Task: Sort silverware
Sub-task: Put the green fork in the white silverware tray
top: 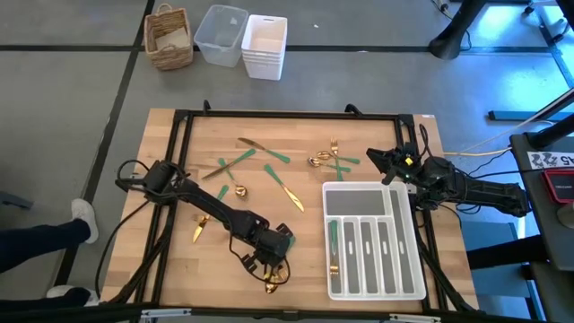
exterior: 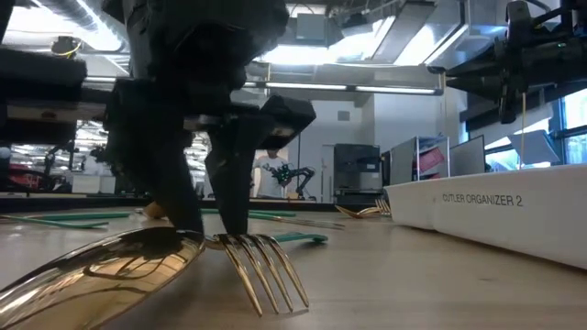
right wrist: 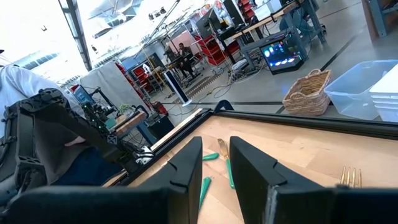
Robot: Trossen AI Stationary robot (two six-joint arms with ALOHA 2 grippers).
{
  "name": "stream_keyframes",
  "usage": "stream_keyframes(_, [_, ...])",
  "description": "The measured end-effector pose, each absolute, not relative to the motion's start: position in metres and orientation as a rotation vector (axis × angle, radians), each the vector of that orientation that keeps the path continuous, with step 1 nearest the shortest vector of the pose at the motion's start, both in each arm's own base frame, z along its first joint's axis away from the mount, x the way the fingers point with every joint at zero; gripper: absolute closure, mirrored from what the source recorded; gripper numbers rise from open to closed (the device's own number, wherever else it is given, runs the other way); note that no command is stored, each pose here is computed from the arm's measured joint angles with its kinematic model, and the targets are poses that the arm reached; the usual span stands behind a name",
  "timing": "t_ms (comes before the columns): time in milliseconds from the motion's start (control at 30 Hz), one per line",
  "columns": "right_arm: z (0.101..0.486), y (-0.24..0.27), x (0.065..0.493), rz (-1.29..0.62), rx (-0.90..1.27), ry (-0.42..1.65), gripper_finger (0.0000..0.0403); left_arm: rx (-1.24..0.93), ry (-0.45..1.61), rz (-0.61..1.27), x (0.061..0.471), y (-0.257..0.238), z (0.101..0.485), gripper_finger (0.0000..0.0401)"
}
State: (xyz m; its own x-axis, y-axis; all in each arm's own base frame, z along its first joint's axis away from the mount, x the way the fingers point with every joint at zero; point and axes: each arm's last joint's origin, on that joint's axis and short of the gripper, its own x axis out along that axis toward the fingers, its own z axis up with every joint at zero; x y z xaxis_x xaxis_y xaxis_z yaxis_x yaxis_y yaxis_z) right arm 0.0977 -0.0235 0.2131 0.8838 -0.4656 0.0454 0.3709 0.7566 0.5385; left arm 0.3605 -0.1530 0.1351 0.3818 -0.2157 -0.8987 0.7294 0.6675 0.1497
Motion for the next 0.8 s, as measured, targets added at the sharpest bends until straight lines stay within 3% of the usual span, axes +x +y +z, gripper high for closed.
stream_keyframes(267, [0.213, -0.023, 0.098, -0.458, 0.547, -0.181, 0.032, 0.601, 1.013, -0.671, 0.362, -0.153, 0.129, 0.0308])
stream_keyframes(533, [0.213, -0.023, 0.098, -0.459, 0.547, -0.181, 0.032, 0.596, 0.976, -0.65, 0.365, -0.152, 0.136, 0.0389])
stream_keyframes(800, [0.213, -0.023, 0.098, -0.459, 0.547, -0.181, 0.032, 0.545, 0.94, -0.62, 0.362, -0.15, 0.159, 0.0394])
